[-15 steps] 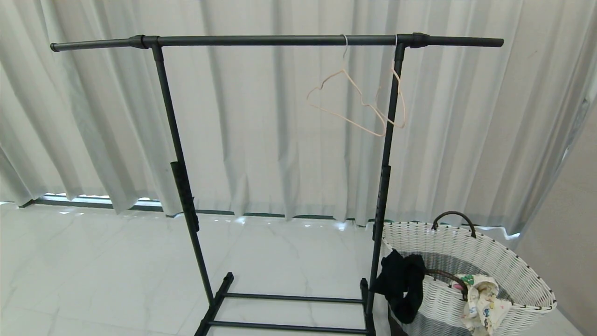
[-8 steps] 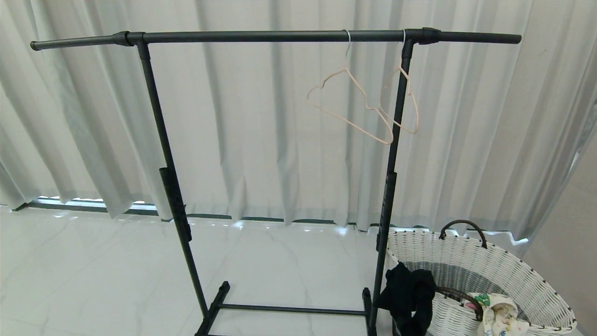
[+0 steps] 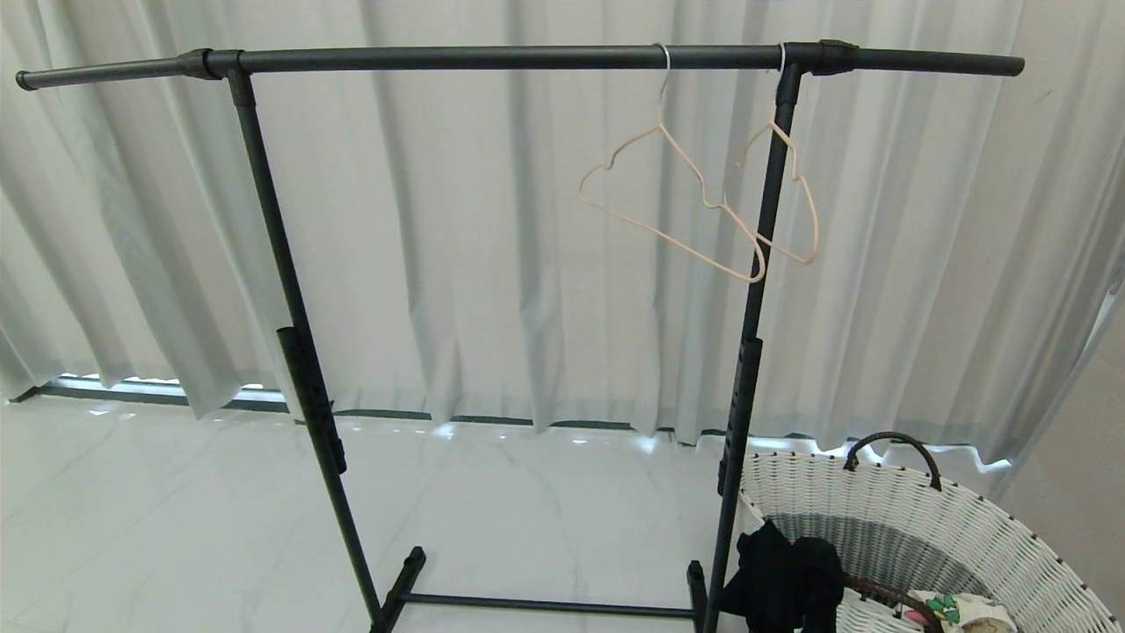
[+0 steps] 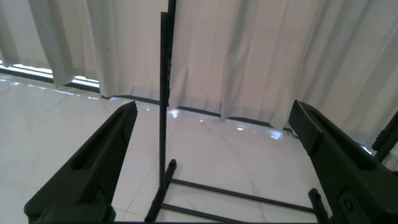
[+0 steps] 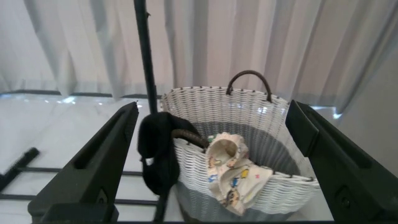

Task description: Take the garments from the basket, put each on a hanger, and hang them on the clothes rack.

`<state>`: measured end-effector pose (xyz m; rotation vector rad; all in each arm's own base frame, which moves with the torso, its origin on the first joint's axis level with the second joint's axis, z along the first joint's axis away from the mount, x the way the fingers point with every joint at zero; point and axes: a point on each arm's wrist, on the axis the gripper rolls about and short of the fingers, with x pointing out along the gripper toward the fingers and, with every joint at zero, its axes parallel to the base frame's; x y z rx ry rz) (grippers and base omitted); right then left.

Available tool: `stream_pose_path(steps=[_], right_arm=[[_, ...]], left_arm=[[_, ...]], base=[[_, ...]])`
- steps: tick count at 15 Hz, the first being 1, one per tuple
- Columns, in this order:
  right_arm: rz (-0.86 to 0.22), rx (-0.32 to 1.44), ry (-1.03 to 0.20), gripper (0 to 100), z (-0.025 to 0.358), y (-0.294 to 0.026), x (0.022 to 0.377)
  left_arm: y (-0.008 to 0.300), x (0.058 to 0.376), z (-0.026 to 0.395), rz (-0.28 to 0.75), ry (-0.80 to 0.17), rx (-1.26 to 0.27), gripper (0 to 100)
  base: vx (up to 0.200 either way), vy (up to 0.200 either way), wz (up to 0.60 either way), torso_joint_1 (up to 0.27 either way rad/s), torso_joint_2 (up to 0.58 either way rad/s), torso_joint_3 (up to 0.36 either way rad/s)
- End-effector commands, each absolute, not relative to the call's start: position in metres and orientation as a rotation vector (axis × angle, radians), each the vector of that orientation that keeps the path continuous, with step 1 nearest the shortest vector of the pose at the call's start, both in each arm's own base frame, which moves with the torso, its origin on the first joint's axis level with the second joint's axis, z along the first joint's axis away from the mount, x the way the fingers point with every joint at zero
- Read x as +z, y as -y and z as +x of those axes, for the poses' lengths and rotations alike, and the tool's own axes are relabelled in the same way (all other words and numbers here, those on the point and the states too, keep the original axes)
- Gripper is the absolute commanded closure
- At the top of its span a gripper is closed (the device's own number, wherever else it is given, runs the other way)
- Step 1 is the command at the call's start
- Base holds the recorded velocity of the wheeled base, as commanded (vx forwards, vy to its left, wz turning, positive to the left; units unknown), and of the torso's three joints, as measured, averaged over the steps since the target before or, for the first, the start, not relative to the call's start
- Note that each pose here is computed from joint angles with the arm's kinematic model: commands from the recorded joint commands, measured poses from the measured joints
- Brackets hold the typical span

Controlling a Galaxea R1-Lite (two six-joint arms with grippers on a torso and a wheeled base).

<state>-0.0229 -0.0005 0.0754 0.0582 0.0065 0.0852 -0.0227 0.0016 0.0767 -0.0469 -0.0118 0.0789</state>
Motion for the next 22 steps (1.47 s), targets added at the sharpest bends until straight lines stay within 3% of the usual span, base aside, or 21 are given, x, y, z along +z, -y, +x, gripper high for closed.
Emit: stream_pose_path(steps=[1, 7, 9, 10, 12, 14, 18, 20, 22], right_arm=[[0.084, 0.089, -0.010, 0, -0.023, 0.001, 0.075], [0.086, 0.095, -0.010, 0, -0.023, 0.001, 0.075], [0.029, 0.111, 0.021, 0, -0.025, 0.000, 0.082], [0.029, 0.187, 0.077, 0, -0.030, 0.001, 0.113], [-0.040, 0.255, -0.003, 0, -0.009, -0.001, 0.166], [-0.257, 0.268, -0.242, 0, 0.041, -0.008, 0.188], [-0.703, 0.343, -0.680, 0, 0.122, 0.003, 0.154], [-0.800, 0.424, -0.840, 0, 0.144, 0.013, 0.130], [-0.824, 0.473, -0.947, 0, 0.156, 0.021, 0.110]], left_arm=[[-0.002, 0.077, -0.023, -0.048, 0.013, 0.079, 0], [-0.002, 0.077, -0.023, -0.046, 0.013, 0.080, 0], [-0.002, 0.077, -0.023, -0.046, 0.013, 0.080, 0], [-0.002, 0.077, -0.023, -0.046, 0.013, 0.080, 0], [-0.002, 0.077, -0.023, -0.045, 0.011, 0.080, 0], [-0.002, 0.077, -0.023, -0.045, 0.013, 0.080, 0], [-0.002, 0.077, -0.023, -0.045, 0.011, 0.080, 0], [-0.002, 0.077, -0.023, -0.043, 0.011, 0.080, 0], [-0.002, 0.077, -0.023, -0.045, 0.013, 0.080, 0]], base=[[0.000, 0.000, 0.00, 0.000, 0.00, 0.000], [0.000, 0.000, 0.00, 0.000, 0.00, 0.000], [0.000, 0.000, 0.00, 0.000, 0.00, 0.000], [0.000, 0.000, 0.00, 0.000, 0.00, 0.000], [0.000, 0.000, 0.00, 0.000, 0.00, 0.000], [0.000, 0.000, 0.00, 0.000, 0.00, 0.000], [0.000, 0.000, 0.00, 0.000, 0.00, 0.000], [0.000, 0.000, 0.00, 0.000, 0.00, 0.000], [0.000, 0.000, 0.00, 0.000, 0.00, 0.000]])
